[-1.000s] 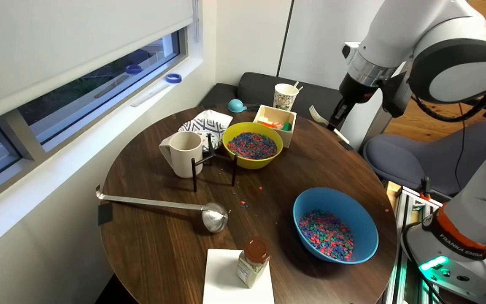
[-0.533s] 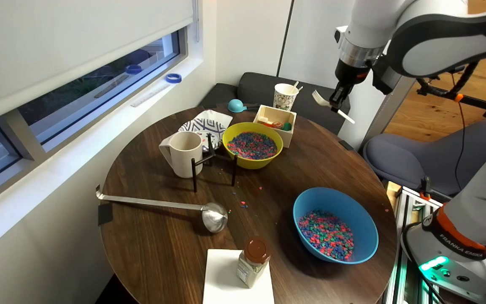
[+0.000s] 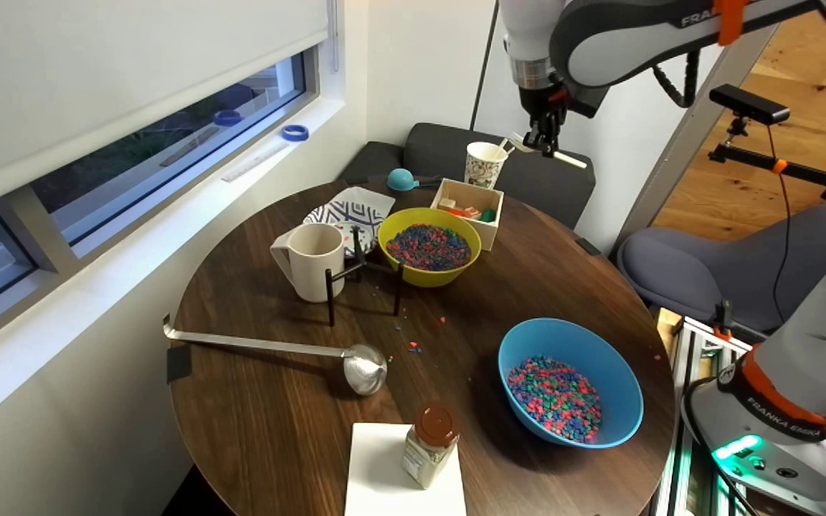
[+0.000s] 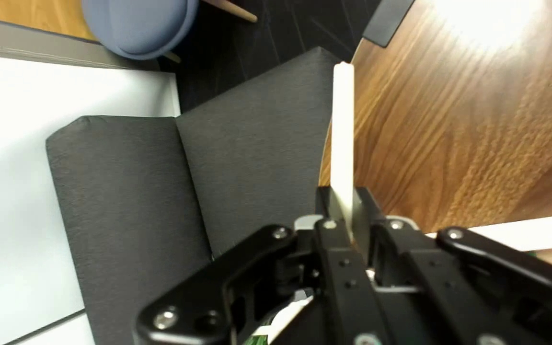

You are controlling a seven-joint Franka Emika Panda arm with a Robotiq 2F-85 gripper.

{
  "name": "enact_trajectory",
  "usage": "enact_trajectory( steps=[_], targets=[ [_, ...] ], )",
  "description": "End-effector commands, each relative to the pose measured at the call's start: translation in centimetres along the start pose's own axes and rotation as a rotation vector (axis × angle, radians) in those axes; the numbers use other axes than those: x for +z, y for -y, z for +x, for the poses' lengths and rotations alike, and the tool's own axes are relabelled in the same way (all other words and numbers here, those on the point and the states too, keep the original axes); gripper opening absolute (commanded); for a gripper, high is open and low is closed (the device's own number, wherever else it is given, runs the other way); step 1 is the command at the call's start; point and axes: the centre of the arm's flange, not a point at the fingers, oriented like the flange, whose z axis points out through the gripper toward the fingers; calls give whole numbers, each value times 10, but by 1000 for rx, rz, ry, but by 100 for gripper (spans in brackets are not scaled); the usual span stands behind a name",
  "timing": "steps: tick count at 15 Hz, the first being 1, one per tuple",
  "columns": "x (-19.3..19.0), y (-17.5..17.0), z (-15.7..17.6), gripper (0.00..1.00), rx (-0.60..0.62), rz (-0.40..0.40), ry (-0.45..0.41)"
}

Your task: Pick up the white fork from the table and put it in the paper cup

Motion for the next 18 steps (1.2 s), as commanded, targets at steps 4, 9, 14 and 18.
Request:
enact_trajectory(
  steps=[4,9,14,18],
  targets=[
    [8,12,93,3,-49,-179,92],
    [10,22,115,3,-119,-188,115],
    [10,21,122,3,-162,-192,135],
    [12,17,124,3,-190,-185,149]
  ],
)
